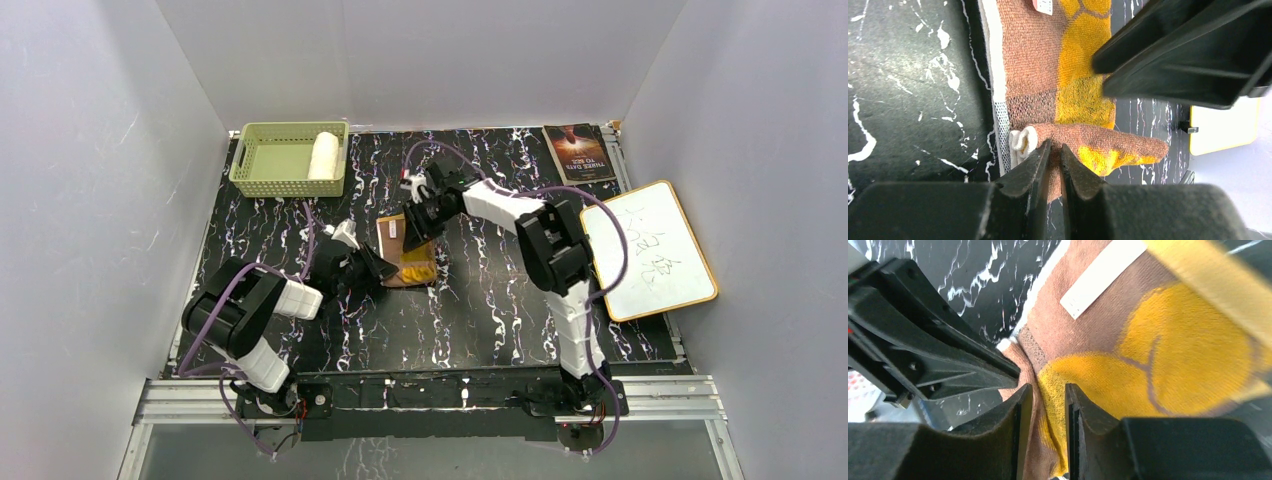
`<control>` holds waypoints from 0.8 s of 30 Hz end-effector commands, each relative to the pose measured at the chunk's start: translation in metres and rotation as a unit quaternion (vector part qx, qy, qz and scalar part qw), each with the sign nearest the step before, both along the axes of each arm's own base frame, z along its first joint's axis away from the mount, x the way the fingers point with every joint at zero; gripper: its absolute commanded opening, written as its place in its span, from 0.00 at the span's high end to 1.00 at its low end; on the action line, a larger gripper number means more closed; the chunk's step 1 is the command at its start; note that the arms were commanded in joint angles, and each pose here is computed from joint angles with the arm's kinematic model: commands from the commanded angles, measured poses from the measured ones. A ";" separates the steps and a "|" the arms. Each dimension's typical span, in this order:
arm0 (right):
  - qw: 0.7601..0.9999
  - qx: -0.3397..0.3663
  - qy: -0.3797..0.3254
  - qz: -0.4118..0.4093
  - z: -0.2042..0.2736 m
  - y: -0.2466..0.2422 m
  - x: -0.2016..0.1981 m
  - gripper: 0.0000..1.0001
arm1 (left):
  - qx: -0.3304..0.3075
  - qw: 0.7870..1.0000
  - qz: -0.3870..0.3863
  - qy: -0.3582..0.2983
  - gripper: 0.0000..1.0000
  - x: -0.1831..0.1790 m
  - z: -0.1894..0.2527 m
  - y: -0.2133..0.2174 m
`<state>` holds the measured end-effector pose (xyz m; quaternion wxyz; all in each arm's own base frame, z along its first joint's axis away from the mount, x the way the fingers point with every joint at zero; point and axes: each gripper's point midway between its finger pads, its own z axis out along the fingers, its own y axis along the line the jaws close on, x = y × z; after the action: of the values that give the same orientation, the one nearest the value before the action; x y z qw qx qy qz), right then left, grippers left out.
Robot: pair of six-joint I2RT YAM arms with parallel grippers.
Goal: Roll the towels
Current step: Roll the towel at the center of the board.
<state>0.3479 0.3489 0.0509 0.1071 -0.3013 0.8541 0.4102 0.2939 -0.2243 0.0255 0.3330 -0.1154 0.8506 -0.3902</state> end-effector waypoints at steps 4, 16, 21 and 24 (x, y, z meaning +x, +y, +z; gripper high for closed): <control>0.975 0.043 -0.198 -0.088 0.094 0.004 0.030 0.92 | 0.087 0.994 0.008 0.064 0.87 -0.026 -0.051 0.021; 0.983 0.125 -0.123 -0.049 0.069 0.019 -0.039 1.00 | 0.100 0.993 0.010 0.070 0.87 -0.031 -0.056 0.027; 0.986 0.116 -0.106 -0.050 0.046 0.018 -0.035 1.00 | 0.103 0.992 0.010 0.073 0.87 -0.032 -0.058 0.028; 0.988 0.114 -0.090 -0.053 0.030 0.012 -0.030 1.00 | 0.106 0.991 0.009 0.076 0.87 -0.032 -0.059 0.028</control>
<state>0.3038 0.3603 0.0842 0.2250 -0.2780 0.8186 0.4493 0.2958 -0.2273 0.0247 0.3428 -0.1108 0.8513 -0.3814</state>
